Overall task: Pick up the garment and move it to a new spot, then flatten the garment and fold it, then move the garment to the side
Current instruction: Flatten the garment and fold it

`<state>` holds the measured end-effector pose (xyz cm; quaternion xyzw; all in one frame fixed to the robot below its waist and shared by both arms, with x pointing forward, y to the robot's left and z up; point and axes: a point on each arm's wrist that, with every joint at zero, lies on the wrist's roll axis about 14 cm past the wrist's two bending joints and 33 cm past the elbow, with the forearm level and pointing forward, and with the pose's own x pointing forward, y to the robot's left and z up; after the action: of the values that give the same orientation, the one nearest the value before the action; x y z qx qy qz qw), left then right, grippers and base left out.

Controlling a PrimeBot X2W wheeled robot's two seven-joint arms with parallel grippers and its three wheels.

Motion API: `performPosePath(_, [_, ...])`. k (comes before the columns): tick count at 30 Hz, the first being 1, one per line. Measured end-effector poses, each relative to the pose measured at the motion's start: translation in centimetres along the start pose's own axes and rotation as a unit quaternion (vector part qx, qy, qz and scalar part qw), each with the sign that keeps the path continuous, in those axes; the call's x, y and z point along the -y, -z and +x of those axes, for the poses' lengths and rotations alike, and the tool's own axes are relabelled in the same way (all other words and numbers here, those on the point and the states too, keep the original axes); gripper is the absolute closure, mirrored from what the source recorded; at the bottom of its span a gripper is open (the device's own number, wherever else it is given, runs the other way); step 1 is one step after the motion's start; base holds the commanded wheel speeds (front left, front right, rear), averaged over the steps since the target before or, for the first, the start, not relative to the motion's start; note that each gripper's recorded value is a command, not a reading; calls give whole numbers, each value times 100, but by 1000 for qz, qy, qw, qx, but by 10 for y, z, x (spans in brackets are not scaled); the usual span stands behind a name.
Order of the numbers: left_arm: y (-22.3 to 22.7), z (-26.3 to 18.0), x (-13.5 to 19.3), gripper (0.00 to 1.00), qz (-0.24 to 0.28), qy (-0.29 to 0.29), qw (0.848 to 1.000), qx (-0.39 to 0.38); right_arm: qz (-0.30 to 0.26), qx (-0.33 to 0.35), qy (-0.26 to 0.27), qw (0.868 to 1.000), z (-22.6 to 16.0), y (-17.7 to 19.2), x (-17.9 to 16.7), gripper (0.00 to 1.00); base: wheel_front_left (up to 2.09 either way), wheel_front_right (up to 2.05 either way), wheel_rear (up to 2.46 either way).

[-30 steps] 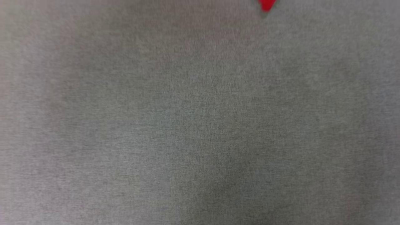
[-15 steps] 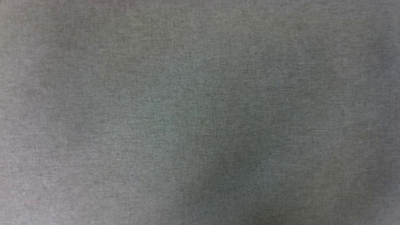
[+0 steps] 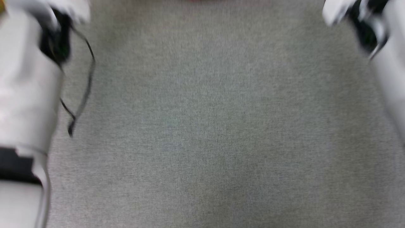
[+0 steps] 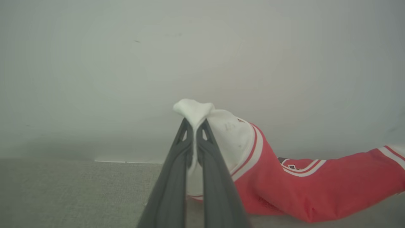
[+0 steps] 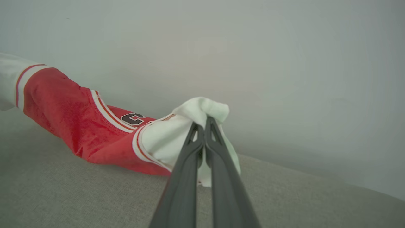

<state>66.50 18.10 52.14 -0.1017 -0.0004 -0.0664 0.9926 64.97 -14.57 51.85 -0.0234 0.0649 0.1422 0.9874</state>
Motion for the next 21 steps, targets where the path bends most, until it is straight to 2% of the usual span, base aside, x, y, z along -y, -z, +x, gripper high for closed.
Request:
performPosePath(9, [42,-110,2,100,-26,-18,999,-37,59,-41,-6,997,-93,54,-24,100,0,0,0])
performPosePath(21, [69,-257,11,100,-26,-54,993,-100,130,-79,38,988,-219,103,-25,100,0,0,0])
